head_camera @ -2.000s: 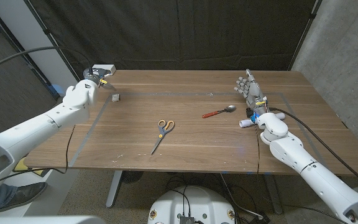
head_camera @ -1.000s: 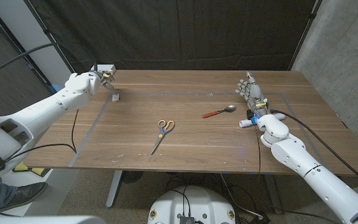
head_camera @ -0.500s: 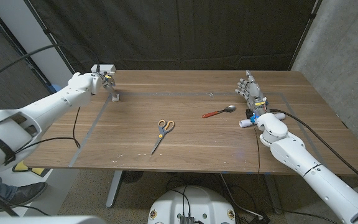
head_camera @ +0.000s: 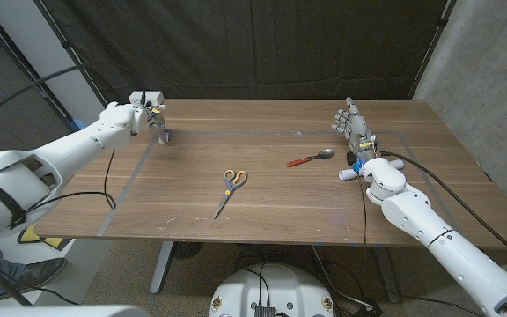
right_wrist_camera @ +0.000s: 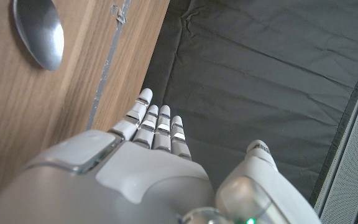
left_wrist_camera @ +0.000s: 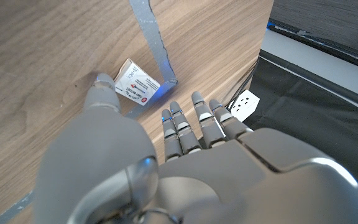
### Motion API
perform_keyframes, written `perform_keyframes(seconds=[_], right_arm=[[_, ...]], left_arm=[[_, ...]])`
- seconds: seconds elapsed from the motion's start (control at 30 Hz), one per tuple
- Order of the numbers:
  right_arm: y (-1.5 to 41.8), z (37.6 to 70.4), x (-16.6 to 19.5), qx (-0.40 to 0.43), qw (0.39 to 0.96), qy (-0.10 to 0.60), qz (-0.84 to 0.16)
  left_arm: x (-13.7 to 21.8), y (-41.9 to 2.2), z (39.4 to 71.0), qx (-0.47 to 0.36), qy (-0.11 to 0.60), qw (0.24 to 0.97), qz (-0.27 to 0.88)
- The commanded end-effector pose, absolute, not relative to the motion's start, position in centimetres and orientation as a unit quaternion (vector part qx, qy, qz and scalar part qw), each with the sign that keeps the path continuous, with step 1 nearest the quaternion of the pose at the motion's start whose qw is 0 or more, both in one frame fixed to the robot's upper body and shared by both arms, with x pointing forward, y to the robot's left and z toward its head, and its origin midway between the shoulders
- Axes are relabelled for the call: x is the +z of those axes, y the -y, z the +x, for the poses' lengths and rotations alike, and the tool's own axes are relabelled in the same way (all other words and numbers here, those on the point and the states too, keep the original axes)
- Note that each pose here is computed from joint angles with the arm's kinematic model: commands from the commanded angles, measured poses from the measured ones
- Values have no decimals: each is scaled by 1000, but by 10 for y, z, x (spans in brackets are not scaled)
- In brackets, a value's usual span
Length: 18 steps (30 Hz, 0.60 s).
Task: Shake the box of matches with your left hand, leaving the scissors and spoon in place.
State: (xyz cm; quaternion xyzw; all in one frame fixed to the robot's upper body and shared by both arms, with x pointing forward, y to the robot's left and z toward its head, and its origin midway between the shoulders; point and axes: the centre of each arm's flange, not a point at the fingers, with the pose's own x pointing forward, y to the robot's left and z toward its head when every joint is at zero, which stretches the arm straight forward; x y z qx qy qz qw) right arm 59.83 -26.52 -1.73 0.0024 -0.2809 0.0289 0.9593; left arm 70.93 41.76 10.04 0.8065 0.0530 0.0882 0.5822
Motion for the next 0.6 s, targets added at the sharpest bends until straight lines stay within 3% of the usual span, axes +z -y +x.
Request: perform_keyframes(seconds=[0.03,0.6], right_arm=[[264,597,-17,28,961,277,0],[262,595,-16,28,962,272,-5]], left_arm=[[91,-415,717,76,-58,581,808],[75,-423,729,60,-69,604,791]])
